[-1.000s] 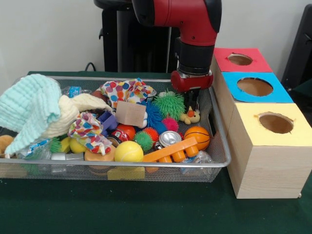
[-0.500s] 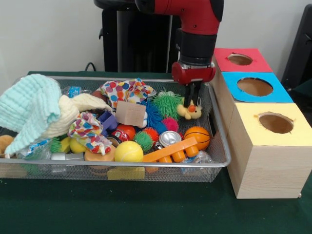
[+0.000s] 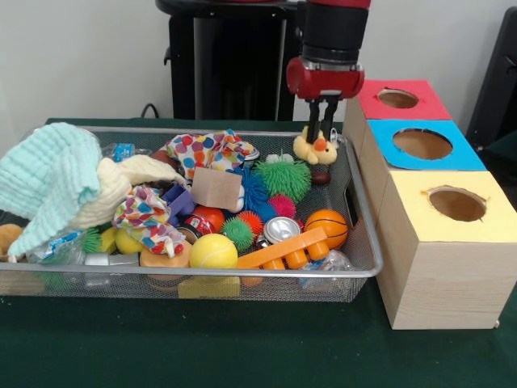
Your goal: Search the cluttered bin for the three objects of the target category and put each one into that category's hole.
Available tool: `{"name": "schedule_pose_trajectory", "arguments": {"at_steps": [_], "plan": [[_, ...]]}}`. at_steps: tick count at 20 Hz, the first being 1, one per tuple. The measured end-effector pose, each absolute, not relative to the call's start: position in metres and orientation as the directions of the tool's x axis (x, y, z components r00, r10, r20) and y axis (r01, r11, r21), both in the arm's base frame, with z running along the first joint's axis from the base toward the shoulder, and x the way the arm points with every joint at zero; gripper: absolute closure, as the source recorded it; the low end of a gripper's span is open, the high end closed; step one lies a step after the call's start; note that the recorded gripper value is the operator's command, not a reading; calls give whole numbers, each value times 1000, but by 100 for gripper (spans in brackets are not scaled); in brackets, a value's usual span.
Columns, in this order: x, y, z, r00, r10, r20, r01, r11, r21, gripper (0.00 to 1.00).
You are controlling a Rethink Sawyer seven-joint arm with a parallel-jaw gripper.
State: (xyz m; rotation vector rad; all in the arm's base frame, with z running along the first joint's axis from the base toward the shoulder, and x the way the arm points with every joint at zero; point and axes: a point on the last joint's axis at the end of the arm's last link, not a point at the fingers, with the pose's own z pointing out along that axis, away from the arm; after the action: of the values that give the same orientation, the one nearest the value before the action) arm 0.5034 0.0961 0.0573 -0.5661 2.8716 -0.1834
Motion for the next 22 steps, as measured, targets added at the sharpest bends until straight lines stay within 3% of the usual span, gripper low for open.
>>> {"name": "schedule_pose_trajectory", "arguments": {"at_steps": [16,22], "plan": [[493,116,85,-869,-457,-189,-409,879,-243,100],[493,97,123,-906,-377,-192,-336,917,-217,100]]}}
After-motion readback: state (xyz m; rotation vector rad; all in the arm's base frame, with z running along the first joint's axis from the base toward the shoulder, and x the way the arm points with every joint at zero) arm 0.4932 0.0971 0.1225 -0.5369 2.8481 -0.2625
